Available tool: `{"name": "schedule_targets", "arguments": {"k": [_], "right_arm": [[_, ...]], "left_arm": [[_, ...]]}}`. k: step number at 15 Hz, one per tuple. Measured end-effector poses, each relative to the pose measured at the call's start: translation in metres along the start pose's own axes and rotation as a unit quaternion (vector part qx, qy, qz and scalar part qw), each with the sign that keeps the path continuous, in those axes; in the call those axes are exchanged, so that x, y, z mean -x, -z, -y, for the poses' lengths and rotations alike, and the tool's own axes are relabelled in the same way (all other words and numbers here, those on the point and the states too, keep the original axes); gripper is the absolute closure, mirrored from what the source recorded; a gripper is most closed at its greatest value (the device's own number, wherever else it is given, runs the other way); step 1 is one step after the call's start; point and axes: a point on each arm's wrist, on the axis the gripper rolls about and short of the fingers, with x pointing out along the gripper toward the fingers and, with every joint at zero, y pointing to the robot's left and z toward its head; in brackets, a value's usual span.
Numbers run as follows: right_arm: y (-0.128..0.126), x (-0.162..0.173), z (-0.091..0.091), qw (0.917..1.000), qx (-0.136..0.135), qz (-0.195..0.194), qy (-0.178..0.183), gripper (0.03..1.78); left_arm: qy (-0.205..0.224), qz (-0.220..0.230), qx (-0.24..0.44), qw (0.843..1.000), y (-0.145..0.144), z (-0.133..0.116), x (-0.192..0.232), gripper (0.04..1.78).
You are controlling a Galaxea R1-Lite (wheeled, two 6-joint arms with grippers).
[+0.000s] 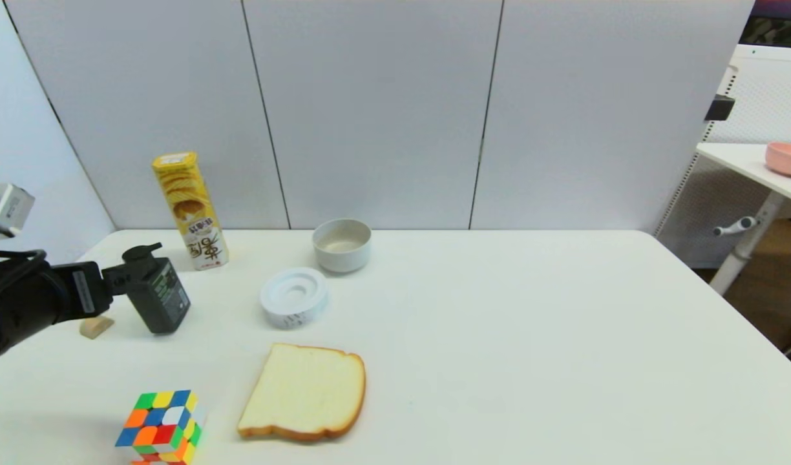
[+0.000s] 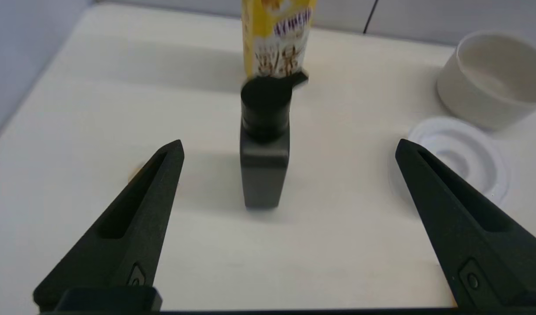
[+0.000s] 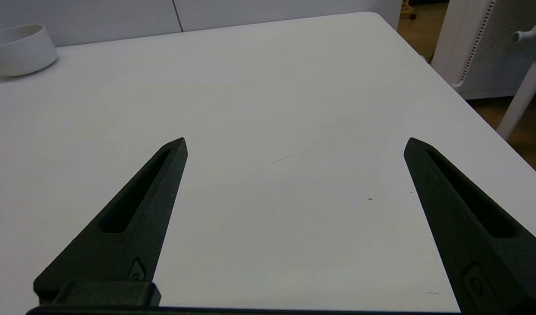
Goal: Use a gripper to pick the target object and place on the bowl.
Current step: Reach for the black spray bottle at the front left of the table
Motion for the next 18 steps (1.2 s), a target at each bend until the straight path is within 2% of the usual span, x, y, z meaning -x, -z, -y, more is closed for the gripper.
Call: {"name": "schedule_targets", "arguments": {"k": [3, 7, 11, 14, 18], "right_arm": [[0.000, 0.000, 0.000, 1.0000, 0.000, 0.000, 0.000, 0.10], [0.000, 0.000, 0.000, 1.0000, 0.000, 0.000, 0.000, 0.10], [0.000, 0.000, 0.000, 1.0000, 0.000, 0.000, 0.000, 0.10], [0.000, 0.000, 0.000, 1.0000, 0.000, 0.000, 0.000, 0.10], [0.000, 0.000, 0.000, 1.0000, 0.000, 0.000, 0.000, 0.10]], "left_arm": [[0.025, 0.004, -0.002, 1.000, 0.021, -0.007, -0.014, 0.11], [0.030, 0.004, -0.032, 0.999, 0.033, -0.010, -0.037, 0.11], [0.041, 0.030, -0.043, 0.998, 0.047, -0.011, -0.067, 0.11], [0.040, 0.045, -0.040, 0.997, 0.055, -0.012, -0.084, 0.11], [0.018, 0.051, -0.029, 0.998, 0.063, -0.025, -0.092, 0.11]]}}
